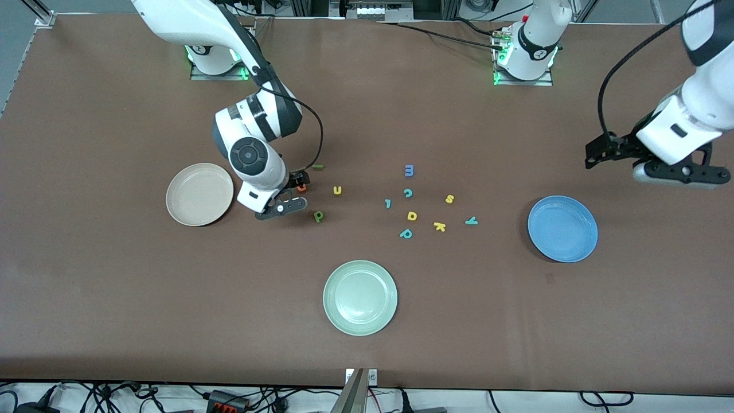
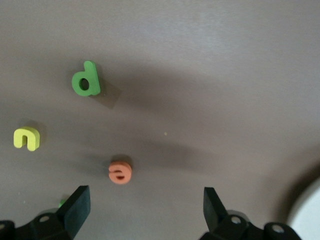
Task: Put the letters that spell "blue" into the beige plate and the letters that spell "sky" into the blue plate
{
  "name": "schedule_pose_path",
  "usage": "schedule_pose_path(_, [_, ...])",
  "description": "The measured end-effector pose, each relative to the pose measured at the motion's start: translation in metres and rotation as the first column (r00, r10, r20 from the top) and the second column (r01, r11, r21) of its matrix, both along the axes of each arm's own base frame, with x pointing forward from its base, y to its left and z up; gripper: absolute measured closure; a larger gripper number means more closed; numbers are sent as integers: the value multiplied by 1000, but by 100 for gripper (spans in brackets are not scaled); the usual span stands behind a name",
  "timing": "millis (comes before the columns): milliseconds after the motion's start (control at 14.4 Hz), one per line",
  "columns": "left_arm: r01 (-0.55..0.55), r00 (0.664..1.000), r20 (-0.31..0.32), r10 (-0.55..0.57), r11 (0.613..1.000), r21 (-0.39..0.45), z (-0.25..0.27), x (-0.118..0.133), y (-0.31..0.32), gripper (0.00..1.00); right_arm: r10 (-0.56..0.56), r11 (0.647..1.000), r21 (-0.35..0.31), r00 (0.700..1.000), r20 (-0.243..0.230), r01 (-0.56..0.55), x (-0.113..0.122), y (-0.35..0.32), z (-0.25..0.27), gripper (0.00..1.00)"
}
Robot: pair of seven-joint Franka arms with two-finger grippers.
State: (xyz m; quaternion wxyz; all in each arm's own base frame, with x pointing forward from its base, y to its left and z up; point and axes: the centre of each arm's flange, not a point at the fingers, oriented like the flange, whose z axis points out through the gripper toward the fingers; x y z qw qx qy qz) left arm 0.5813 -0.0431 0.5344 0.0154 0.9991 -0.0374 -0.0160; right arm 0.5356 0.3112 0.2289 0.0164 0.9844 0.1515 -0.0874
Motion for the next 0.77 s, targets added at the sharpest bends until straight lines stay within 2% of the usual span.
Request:
schedule_pose_path(418, [28,999,-24,-29,999,-17,-121,50,-45,0,-54,998,-38,998,-25,53,-17,18,-34,3])
schedule_pose_path(557, [-41,999,-30,40,999,-15,-163,59,-66,0,-58,997,-45,998,-33,56,-19,19,-42,13])
schedule_pose_path(766, [-144,989,-45,144,990,-2,-207,57,-118,0,-58,997,-53,998,-40,56,-22,19,-56,19])
